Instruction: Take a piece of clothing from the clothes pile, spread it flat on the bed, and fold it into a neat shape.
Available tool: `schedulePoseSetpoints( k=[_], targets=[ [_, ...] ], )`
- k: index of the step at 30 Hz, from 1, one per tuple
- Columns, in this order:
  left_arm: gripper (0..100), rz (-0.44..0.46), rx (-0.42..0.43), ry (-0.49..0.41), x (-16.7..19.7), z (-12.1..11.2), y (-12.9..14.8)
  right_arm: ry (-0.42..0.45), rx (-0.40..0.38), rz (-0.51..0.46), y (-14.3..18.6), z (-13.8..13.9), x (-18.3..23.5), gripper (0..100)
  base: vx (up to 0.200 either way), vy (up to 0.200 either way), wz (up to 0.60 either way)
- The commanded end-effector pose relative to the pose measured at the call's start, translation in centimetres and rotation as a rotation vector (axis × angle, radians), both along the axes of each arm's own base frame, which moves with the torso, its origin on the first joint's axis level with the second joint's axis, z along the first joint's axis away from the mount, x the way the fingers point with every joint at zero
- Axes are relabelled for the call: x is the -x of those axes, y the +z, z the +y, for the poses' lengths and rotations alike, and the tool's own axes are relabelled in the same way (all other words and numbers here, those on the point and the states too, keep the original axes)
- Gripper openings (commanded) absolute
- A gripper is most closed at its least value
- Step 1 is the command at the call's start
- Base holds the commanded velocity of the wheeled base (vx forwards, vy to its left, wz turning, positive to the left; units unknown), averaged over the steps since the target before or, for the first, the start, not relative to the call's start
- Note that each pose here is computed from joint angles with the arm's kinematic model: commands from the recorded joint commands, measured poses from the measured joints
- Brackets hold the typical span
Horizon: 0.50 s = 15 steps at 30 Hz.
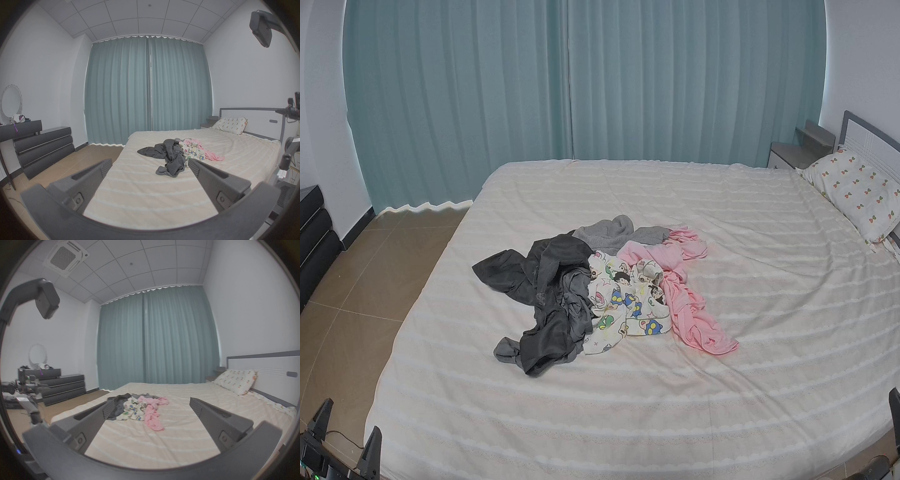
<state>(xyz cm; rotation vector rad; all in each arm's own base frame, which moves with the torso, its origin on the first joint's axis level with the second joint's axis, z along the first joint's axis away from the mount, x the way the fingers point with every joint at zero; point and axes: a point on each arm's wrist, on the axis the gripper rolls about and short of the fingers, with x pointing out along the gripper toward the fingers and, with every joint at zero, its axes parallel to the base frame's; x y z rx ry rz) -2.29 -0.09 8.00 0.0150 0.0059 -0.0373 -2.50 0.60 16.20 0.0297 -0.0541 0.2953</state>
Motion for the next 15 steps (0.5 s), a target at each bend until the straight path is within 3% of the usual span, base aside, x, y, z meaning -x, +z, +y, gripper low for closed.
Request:
schedulePoseSetpoints(
  k=[1,9,15],
  targets=[
    [100,0.008,0.0,0.0,-0.1,0.0,-0.5,0.235,-0.096,0.415,1.2,0.9,-8.1,100,0.0,0.0,0.0],
    [100,0.008,0.0,0.0,-0.1,0.0,-0.5,0.403,-0.165,0.667,-0.5,4.9,-17.0,100,0.0,0.0,0.0],
    [100,0.008,0.0,0.0,-0.1,0.0,-0.5,0.447,-0.236,0.762,-1.8,8.3,-21.6,100,0.0,0.0,0.0]
  ],
)
